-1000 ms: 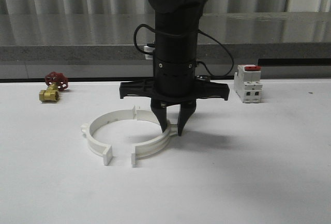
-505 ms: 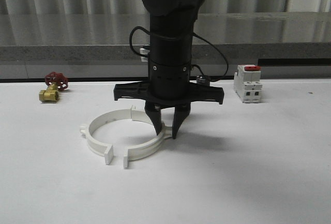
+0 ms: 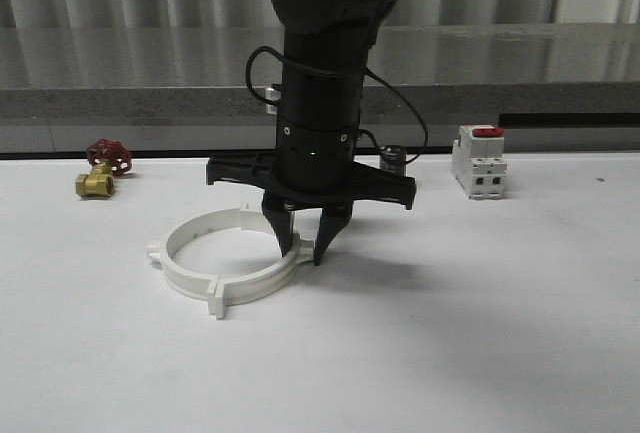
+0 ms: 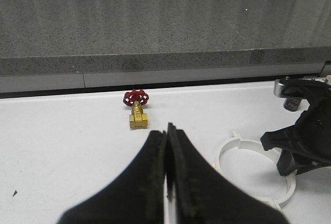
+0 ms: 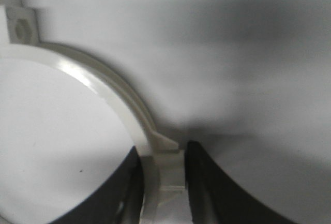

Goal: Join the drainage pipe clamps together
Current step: 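Press the second half's ends against the first half's ends, then open the right gripper and raise it off the joined ring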

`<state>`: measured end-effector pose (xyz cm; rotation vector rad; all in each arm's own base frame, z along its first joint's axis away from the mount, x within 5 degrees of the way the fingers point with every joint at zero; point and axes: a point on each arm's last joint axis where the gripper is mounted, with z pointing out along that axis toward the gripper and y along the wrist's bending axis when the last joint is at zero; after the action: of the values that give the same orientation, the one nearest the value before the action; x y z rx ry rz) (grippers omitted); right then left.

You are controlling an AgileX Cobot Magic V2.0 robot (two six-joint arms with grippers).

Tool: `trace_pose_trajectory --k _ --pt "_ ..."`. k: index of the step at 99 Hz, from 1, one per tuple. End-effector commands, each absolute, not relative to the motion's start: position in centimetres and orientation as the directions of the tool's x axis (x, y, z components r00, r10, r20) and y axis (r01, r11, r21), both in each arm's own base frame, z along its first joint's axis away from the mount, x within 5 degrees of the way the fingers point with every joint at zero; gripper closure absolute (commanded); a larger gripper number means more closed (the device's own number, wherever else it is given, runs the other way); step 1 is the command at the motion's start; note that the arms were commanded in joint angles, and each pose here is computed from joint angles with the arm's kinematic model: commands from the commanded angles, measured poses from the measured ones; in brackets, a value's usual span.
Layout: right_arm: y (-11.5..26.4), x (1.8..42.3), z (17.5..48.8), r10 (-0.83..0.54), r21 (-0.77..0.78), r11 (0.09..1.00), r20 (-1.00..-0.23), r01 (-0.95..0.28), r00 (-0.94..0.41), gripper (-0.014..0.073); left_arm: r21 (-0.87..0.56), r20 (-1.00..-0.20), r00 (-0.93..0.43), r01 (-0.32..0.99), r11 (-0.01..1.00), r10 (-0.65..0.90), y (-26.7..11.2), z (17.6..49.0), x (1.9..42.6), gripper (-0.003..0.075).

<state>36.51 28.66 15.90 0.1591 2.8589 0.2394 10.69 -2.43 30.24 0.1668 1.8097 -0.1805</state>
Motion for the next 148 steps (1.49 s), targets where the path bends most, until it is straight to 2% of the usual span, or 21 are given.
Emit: trace_pose_trajectory --k 1,32,51,67,79,96,125,135,148 --pt "29.0 36.8 19.0 0.147 0.249 0.966 -0.323 0.066 -0.935 0.0328 -0.038 -0.989 -0.148 0.216 0.976 -0.006 -2.5 31.7 10.8 0.0741" --pt "28.9 36.8 19.1 0.147 0.25 0.966 -0.325 0.065 -0.934 0.0165 -0.038 -0.989 -0.148 0.216 0.976 -0.006 -2.5 31.7 10.8 0.0741" --pt "28.5 36.8 19.5 0.117 0.2 0.979 -0.341 0.05 -0.933 0.0156 -0.038 -0.989 -0.148 0.216 0.976 -0.006 -2.5 31.7 10.8 0.0741" --pt "28.1 37.1 21.1 0.066 0.112 0.993 -0.357 0.028 -0.932 0.0156 -0.038 -0.989 -0.148 0.216 0.976 -0.006 -2.5 31.7 10.8 0.0741" --pt "28.2 37.3 23.5 0.014 0.118 0.992 -0.398 -0.036 -0.917 0.0156 -0.038 -0.989 -0.148 0.216 0.976 -0.006 -2.5 31.7 10.8 0.0741" --pt "28.0 36.9 28.3 -0.016 0.169 0.979 -0.497 -0.114 -0.868 0.0156 -0.038 -0.989 -0.148 0.216 0.976 -0.006 -2.5 31.7 10.8 0.0741" --pt "25.4 34.8 35.6 -0.058 0.15 0.969 -0.638 -0.198 -0.768 0.0156 -0.038 -0.989 -0.148 0.216 0.976 -0.006 -2.5 31.7 10.8 0.0741" --pt "23.7 34.1 37.7 -0.068 0.102 0.978 -0.67 -0.183 -0.739 0.0156 -0.038 -0.989 -0.148 0.216 0.976 -0.006 -2.5 31.7 10.8 0.0741" --pt "20.4 33.6 39.9 -0.069 0.011 0.994 -0.692 -0.106 -0.719 0.0158 -0.038 -0.989 -0.15 0.216 0.976 -0.005 -2.5 31.7 10.8 0.0741"
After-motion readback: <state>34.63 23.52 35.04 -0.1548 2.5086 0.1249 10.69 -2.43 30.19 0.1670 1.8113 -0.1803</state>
